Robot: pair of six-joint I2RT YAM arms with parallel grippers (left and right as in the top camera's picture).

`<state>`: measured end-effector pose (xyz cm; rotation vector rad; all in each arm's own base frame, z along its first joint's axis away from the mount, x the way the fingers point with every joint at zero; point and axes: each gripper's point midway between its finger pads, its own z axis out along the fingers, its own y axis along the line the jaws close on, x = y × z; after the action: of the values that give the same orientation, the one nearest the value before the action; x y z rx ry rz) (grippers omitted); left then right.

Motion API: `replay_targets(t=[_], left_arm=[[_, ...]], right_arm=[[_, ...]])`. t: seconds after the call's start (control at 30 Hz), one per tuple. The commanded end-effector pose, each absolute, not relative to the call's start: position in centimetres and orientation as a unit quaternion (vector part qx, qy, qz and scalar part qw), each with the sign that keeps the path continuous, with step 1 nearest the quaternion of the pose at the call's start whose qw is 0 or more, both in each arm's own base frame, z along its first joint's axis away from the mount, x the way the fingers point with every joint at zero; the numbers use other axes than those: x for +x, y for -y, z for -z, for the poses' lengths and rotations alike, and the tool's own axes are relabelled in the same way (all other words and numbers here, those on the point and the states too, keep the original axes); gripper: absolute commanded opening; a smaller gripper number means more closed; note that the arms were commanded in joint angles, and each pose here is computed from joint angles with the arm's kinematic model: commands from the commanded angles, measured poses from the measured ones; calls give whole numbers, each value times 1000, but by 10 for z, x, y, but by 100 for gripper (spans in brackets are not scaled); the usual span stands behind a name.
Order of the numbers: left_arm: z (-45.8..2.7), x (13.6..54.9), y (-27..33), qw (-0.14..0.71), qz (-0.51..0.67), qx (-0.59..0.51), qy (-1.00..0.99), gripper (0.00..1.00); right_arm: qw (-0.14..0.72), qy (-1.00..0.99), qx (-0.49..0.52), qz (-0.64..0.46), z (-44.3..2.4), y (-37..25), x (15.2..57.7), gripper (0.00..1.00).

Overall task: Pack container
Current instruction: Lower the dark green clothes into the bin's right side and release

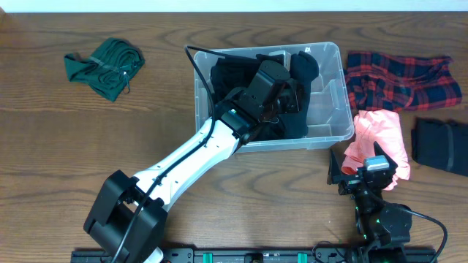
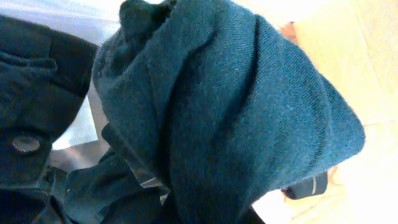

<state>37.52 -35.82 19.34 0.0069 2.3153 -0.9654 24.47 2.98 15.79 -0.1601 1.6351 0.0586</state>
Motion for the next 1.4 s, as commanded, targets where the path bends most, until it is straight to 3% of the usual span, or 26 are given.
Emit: replay_targets(t=[0.0,0.5,1.13,1.2,1.3,1.37], left_arm=[[-215,377,365,308,396,-24,-865,6],[-238,379,404,330,474,19,-816,6],[-195,391,408,319,446,4,-836,8],[-196,392,408,322,448,4,-834,25],[-198,392,409,324,450,5,-832,64],[-199,392,409,325,452,5,-831,76]], right_arm=[[681,-729,-68,-19,-157,-26,245,99],[681,-729,-68,-19,-157,-26,245,99],[681,-729,-68,-19,-157,-27,245,99],[681,-729,-68,-19,-157,-26,245,99],[681,-729,-68,-19,-157,-26,245,99],[681,-729,-68,-19,-157,-26,245,99]])
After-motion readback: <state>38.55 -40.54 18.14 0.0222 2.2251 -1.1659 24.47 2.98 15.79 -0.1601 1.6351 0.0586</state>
